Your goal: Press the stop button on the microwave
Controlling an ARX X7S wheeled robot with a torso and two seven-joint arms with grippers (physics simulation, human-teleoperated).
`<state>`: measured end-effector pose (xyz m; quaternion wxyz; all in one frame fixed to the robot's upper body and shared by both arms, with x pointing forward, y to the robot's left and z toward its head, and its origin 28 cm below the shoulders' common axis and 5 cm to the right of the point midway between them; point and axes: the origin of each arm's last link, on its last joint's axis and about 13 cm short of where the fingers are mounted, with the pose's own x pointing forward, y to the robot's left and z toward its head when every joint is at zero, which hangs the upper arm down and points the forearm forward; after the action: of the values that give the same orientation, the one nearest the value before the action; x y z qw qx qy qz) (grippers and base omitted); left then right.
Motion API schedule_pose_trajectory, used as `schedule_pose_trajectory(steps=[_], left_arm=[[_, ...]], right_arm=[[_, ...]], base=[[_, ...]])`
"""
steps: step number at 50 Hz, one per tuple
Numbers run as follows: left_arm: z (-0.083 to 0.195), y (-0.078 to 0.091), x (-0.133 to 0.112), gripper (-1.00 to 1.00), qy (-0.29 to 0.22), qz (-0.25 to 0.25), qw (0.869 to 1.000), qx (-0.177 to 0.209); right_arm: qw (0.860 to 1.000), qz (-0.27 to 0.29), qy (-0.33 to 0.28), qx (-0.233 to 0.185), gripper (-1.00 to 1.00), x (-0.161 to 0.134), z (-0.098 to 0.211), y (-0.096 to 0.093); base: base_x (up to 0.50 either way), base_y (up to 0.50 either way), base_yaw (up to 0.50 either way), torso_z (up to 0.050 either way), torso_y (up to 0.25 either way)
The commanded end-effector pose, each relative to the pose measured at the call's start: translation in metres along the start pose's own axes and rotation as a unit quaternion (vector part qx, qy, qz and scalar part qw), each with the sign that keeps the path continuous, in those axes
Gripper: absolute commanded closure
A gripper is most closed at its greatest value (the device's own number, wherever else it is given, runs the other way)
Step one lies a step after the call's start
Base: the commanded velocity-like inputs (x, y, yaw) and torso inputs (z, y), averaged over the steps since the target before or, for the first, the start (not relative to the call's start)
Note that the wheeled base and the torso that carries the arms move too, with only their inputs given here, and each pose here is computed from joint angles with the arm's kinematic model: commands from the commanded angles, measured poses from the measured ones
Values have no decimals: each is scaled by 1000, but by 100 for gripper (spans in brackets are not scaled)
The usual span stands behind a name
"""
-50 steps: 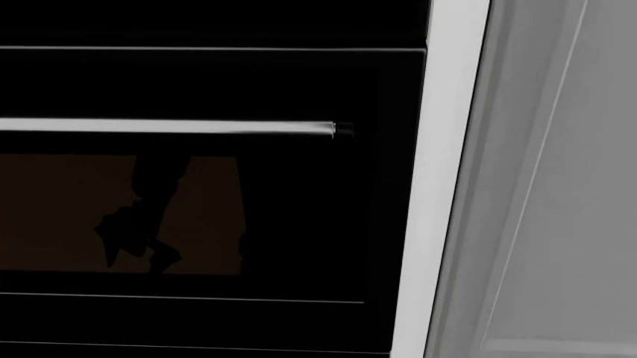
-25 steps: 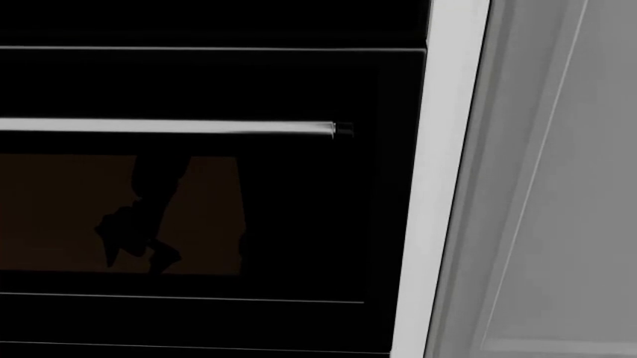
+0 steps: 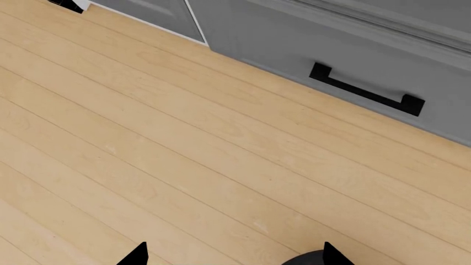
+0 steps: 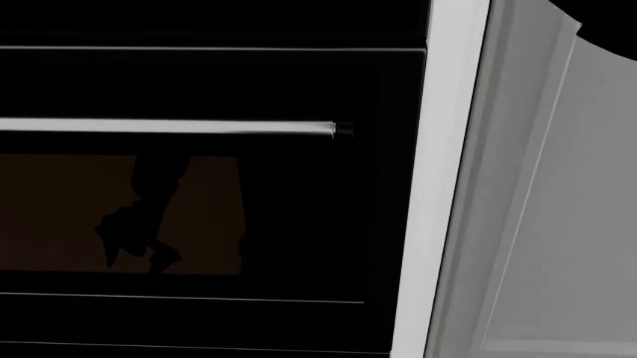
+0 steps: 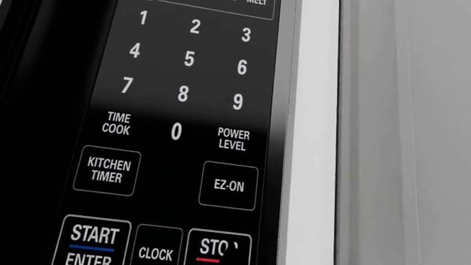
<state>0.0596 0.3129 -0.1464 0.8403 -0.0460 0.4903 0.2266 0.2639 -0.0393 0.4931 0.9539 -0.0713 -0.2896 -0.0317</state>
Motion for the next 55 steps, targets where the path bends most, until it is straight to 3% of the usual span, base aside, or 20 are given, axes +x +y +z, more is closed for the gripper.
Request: schedule_pose_trajectory(steps=[1,37,55], left_arm=[[0,0,0,-100,0,0,1000,0],[0,0,0,-100,0,0,1000,0],[0,0,0,-100,0,0,1000,0]], right_arm=[[1000,4,5,-5,100,-2,-2,1],[999,15,35,-25,100,31,-43,12],[998,-7,54,-28,100,42,-57,2]], base=[[0,0,0,0,0],[3,0,1,0,0],[14,3,9,4,0]])
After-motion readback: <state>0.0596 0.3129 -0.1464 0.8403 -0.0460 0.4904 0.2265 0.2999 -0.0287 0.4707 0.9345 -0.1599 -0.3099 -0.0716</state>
